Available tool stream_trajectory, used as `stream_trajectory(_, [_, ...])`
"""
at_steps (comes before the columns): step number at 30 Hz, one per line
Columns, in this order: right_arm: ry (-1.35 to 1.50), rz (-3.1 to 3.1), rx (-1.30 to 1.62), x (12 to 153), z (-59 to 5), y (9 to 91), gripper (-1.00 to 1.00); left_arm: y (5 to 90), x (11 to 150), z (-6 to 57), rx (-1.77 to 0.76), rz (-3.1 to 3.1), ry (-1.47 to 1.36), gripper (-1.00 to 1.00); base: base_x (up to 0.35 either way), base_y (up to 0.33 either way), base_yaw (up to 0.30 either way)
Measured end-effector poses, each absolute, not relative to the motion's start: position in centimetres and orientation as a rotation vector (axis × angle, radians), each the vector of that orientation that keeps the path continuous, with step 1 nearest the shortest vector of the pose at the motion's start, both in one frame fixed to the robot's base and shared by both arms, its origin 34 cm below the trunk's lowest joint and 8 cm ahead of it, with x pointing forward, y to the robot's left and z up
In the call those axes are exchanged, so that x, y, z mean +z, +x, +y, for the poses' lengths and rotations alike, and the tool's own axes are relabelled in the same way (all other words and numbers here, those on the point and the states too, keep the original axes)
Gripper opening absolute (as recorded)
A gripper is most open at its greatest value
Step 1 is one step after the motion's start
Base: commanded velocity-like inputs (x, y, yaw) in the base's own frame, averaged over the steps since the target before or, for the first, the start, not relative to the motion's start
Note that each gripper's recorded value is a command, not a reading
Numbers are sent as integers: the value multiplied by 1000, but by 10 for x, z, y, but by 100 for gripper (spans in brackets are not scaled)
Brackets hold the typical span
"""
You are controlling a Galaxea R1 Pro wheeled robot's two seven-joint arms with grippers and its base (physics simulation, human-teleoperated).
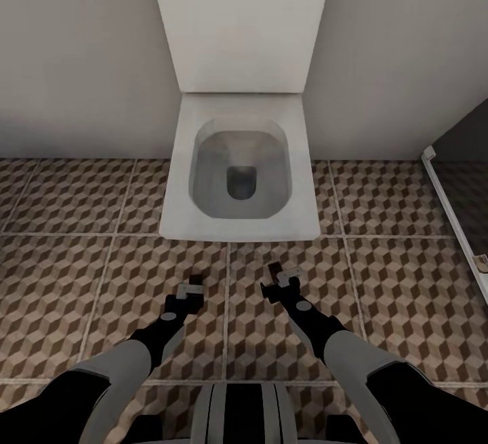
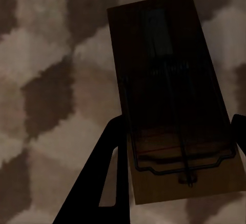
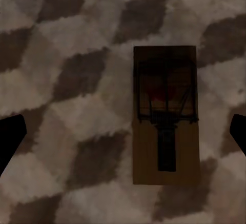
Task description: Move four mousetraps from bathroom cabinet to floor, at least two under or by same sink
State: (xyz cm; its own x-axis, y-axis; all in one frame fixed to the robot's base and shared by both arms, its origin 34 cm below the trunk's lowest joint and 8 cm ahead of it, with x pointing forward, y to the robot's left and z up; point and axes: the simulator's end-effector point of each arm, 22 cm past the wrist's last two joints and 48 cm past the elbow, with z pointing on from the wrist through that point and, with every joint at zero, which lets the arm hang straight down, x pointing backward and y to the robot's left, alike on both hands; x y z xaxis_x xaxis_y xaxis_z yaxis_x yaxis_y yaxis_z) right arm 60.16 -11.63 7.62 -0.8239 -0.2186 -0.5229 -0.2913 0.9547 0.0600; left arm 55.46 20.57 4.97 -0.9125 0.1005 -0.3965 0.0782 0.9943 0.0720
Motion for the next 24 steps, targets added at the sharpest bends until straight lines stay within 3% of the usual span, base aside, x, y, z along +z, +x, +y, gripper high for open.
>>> stream_trajectory(13, [-362,2574,186,76,-116,601,100,553,49,207,79,2728,127,-100,0,0,0])
stream_trajectory(14, [-362,2574,186,76,-116,601,100,553,49,207,79,2728,127,100,0,0,0])
stream_trajectory(24, [-362,2574,187,76,-116,602,100,553,49,207,81,2728,129,100,0,0,0])
